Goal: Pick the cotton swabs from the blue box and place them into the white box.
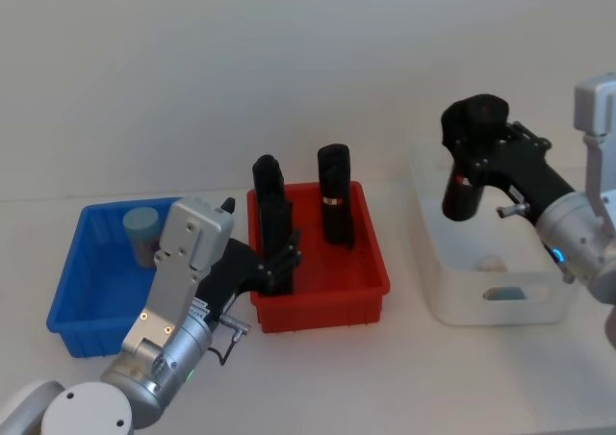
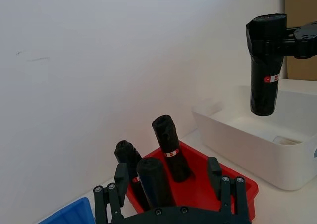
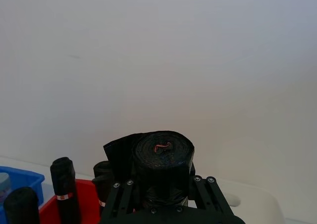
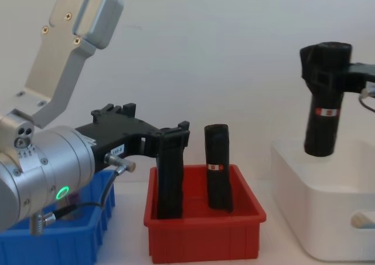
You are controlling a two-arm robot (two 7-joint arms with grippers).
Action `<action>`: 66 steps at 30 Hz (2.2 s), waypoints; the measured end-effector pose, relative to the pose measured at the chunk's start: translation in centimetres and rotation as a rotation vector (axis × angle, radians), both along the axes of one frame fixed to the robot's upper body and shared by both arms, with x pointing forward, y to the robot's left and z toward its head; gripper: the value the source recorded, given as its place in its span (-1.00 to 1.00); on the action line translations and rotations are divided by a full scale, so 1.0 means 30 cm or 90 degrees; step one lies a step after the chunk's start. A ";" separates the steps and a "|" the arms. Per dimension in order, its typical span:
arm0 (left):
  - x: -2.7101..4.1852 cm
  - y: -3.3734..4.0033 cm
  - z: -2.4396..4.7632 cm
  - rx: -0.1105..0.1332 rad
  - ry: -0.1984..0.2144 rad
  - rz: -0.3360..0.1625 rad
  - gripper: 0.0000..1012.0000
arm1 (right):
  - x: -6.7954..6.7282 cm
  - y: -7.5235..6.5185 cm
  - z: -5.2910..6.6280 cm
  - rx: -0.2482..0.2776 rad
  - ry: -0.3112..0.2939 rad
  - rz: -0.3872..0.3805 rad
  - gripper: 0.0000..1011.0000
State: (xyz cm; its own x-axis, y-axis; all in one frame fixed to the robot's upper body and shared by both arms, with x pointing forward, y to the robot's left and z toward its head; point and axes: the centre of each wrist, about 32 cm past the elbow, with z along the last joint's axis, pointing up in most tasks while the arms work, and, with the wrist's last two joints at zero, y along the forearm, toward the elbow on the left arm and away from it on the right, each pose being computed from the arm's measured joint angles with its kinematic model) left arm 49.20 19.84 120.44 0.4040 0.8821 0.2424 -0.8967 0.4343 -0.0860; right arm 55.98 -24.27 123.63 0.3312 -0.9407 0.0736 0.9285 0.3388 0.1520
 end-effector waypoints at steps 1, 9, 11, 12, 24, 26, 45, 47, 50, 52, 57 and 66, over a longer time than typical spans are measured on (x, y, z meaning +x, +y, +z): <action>0.000 0.000 0.000 0.000 0.000 0.000 0.98 | -0.003 -0.003 0.001 0.000 0.002 -0.005 -0.05; 0.000 0.000 0.000 0.000 0.000 0.000 0.98 | -0.025 -0.029 0.004 -0.006 0.028 -0.036 -0.05; 0.000 0.000 0.000 0.000 0.000 0.000 0.98 | -0.027 -0.033 0.003 -0.007 0.035 -0.039 -0.05; 0.000 0.000 0.000 0.000 0.000 0.000 0.98 | -0.028 -0.033 0.002 -0.007 0.037 -0.040 -0.05; 0.000 0.000 0.000 0.000 0.000 0.000 0.98 | -0.032 -0.036 -0.012 -0.008 0.059 -0.036 0.51; 0.000 0.000 0.000 0.000 0.000 0.000 0.98 | -0.032 -0.036 -0.014 -0.008 0.060 -0.034 0.61; 0.000 0.000 0.000 0.000 0.000 0.000 0.98 | -0.034 -0.034 -0.023 -0.009 0.067 -0.027 0.98; 0.000 0.000 0.000 0.000 0.000 0.000 0.98 | -0.034 -0.034 -0.023 -0.009 0.068 -0.027 0.98; 0.000 0.000 0.000 0.000 0.000 0.000 0.98 | -0.034 -0.034 -0.024 -0.009 0.068 -0.027 0.98; 0.000 0.000 0.000 0.000 0.000 0.000 0.98 | -0.035 -0.034 -0.024 -0.009 0.068 -0.027 0.98; 0.000 0.000 0.000 0.000 0.000 0.000 0.98 | -0.035 -0.034 -0.024 -0.009 0.068 -0.026 0.98; 0.000 0.000 0.000 0.000 0.000 0.000 0.98 | -0.035 -0.034 -0.024 -0.009 0.068 -0.026 0.98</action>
